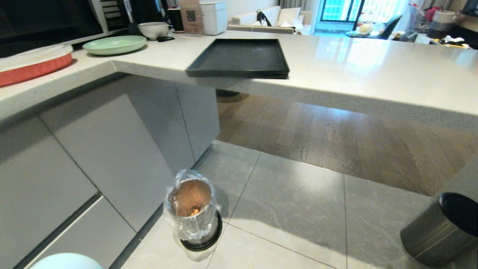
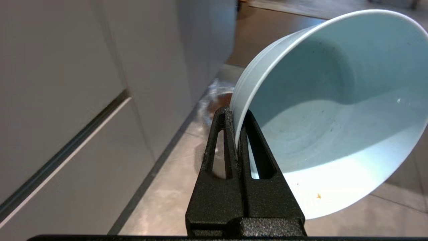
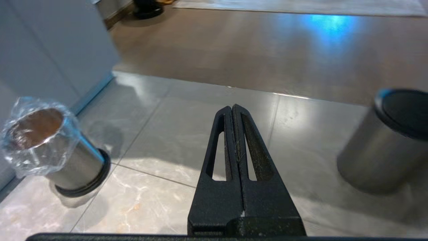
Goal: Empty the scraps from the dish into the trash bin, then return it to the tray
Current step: Put the bowl back to the table
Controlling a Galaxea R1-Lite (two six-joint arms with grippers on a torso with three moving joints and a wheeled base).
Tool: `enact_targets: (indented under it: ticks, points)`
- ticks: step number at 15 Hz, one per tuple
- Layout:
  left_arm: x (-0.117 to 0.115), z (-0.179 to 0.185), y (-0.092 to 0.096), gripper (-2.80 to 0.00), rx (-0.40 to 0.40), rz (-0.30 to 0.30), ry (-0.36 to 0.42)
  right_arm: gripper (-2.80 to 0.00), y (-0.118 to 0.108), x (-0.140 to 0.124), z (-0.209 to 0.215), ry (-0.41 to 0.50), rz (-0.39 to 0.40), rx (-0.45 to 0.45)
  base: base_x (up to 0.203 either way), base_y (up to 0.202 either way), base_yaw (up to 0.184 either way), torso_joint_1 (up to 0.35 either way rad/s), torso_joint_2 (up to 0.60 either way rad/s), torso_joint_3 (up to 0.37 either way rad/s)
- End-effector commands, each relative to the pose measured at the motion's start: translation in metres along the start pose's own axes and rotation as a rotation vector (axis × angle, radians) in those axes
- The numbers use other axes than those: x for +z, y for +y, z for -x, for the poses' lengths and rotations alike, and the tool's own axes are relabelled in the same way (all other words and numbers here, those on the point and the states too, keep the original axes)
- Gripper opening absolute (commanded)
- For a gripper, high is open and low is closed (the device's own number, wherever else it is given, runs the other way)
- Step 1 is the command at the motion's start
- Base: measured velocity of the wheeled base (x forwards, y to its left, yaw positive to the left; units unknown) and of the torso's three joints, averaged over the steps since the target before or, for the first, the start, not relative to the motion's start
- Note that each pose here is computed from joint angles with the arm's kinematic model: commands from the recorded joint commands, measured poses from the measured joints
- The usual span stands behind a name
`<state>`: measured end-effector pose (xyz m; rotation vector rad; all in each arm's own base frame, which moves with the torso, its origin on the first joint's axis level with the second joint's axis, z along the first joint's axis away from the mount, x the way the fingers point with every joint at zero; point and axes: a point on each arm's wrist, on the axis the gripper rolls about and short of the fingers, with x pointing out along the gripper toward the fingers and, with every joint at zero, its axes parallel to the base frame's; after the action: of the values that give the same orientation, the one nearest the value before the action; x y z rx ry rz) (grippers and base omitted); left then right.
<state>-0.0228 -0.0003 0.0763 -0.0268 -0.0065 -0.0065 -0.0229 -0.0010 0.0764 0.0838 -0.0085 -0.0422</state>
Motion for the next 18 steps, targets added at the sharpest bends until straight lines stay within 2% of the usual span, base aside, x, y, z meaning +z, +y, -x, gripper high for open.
enact_targets:
  ticks: [1,10,18]
  points:
    - [0.0000,-0.0001,0.0000,-2.80,0.000,0.001,0.000,-2.80,0.0000,0.0001,0.0000,0.000,-0.001,0.000,0.001,0.008,-0.164,0.004,0.00,0.000]
    - [0.0000,-0.0001,0.0000,-2.80,0.000,0.001,0.000,-2.80,0.0000,-0.0004,-0.0001,0.002,-0.001,-0.001,0.003,0.008,-0.168,0.002,0.00,0.004]
    - [0.0000,-0.0001,0.0000,-2.80,0.000,0.001,0.000,-2.80,0.0000,0.0000,0.0001,0.000,-0.001,0.000,0.001,0.000,-0.011,0.001,0.00,0.000]
